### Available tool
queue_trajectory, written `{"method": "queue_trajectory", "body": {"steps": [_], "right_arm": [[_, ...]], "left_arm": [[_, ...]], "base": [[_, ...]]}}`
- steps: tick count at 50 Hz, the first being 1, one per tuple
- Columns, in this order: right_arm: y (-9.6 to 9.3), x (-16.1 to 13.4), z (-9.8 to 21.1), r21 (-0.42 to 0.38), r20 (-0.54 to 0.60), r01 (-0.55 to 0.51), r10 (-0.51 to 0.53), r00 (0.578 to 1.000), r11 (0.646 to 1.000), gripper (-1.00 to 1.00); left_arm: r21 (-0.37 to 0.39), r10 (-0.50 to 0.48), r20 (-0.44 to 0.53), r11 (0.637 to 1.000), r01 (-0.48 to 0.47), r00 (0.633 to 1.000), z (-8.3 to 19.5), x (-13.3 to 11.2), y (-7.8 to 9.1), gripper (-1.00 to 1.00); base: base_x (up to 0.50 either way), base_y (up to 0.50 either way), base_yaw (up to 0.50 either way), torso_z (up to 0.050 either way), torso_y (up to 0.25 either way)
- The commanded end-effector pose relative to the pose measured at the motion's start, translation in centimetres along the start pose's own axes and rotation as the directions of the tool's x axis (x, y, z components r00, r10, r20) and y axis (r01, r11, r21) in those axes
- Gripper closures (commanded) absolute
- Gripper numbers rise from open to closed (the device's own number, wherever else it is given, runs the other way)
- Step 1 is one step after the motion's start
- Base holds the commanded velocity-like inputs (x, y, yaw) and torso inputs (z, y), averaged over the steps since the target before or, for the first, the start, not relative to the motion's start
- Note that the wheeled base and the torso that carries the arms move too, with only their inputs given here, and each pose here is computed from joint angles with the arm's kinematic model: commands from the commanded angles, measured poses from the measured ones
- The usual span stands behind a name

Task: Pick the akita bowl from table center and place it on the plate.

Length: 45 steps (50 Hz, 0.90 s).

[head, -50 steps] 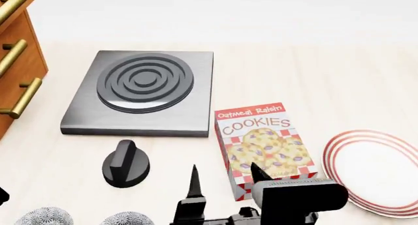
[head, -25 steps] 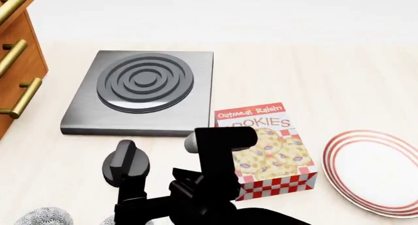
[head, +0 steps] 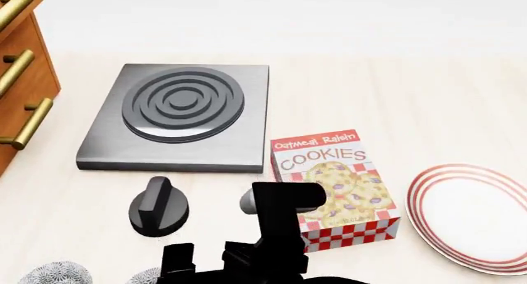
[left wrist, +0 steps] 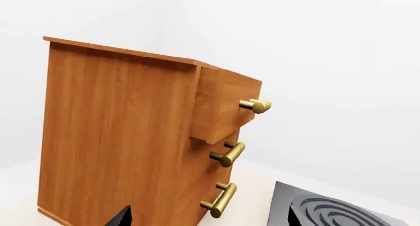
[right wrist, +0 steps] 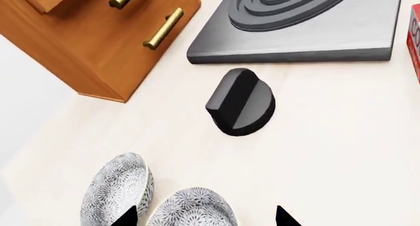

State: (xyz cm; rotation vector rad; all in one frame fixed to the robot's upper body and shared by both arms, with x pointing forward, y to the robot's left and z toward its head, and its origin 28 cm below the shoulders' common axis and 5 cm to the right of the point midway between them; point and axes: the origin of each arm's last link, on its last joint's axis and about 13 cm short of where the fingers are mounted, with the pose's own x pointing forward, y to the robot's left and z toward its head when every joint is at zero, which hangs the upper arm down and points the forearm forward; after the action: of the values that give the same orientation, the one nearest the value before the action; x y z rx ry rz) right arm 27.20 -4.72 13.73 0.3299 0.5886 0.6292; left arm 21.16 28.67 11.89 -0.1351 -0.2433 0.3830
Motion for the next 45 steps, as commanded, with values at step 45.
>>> {"method": "queue_trajectory", "body": {"steps": [45], "right_arm": [[-2.8,2.5,-3.3,0.106,-0.129,-0.002,0.016,0.992,0.994,-1.00]], "left_arm": [[0.000,0.001,0.002,1.000,-0.001,1.000,0.1,-0.2,0.1,-1.00]], "base": [[0.00,0.00,0.00,0.000,0.000]]}}
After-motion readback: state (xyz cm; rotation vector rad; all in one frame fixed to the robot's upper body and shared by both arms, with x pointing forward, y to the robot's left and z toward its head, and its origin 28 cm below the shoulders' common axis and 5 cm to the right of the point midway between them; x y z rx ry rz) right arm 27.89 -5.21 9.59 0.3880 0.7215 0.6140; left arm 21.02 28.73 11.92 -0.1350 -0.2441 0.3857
